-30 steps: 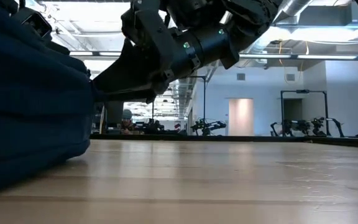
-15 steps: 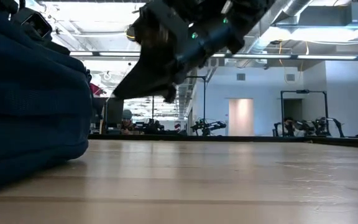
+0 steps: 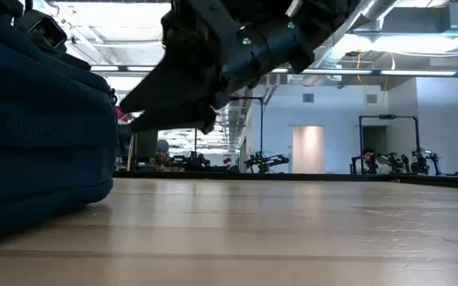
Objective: Unpack backpack
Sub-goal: Open the backpack
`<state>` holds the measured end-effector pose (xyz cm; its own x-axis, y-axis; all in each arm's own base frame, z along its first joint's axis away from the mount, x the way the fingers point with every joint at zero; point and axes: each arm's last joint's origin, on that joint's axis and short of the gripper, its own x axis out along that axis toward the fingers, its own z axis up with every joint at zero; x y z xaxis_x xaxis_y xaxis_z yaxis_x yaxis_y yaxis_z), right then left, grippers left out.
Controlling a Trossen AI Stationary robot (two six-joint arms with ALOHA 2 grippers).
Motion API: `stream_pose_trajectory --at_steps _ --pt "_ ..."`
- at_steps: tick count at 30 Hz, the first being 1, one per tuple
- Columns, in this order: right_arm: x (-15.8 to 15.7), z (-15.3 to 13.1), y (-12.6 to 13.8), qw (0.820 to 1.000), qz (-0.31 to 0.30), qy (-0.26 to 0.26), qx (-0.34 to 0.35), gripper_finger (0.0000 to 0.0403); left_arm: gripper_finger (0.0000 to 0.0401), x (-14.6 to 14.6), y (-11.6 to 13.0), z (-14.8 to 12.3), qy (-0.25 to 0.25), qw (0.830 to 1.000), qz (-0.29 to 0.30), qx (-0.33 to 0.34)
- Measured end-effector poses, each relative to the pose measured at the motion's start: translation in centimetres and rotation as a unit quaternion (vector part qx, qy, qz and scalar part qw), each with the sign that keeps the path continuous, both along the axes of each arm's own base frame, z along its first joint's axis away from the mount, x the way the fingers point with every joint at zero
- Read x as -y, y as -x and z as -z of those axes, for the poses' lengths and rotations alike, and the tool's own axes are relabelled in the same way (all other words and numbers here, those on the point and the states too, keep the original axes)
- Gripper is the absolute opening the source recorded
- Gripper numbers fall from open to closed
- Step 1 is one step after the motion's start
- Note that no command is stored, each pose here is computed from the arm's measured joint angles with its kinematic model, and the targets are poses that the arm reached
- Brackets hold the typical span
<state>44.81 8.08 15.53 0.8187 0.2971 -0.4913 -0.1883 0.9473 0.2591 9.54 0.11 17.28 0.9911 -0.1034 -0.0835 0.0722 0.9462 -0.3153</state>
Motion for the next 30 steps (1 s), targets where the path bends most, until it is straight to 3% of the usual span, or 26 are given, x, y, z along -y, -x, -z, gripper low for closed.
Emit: stream_pose_trajectory --at_steps 11,14,20,30 --pt "-0.3 1.5 -0.9 0.999 -0.007 -0.023 0.038 0.0167 0.0003 0.0 0.0 0.0 0.001 1.000 -0.001 0.000" --pt "-0.1 1.3 -1.0 0.999 -0.010 -0.018 0.046 0.0135 0.0003 0.0 0.0 0.0 0.000 1.000 -0.003 0.000" --pt "0.2 1.4 -1.0 0.998 -0.022 0.008 0.051 0.0014 0.0003 0.0 0.0 0.0 0.003 1.000 -0.008 -0.001" --pt "2.8 -1.2 0.2 1.000 -0.011 0.025 -0.005 0.0000 0.0003 -0.1 -1.2 0.7 0.016 0.998 -0.004 -0.063"
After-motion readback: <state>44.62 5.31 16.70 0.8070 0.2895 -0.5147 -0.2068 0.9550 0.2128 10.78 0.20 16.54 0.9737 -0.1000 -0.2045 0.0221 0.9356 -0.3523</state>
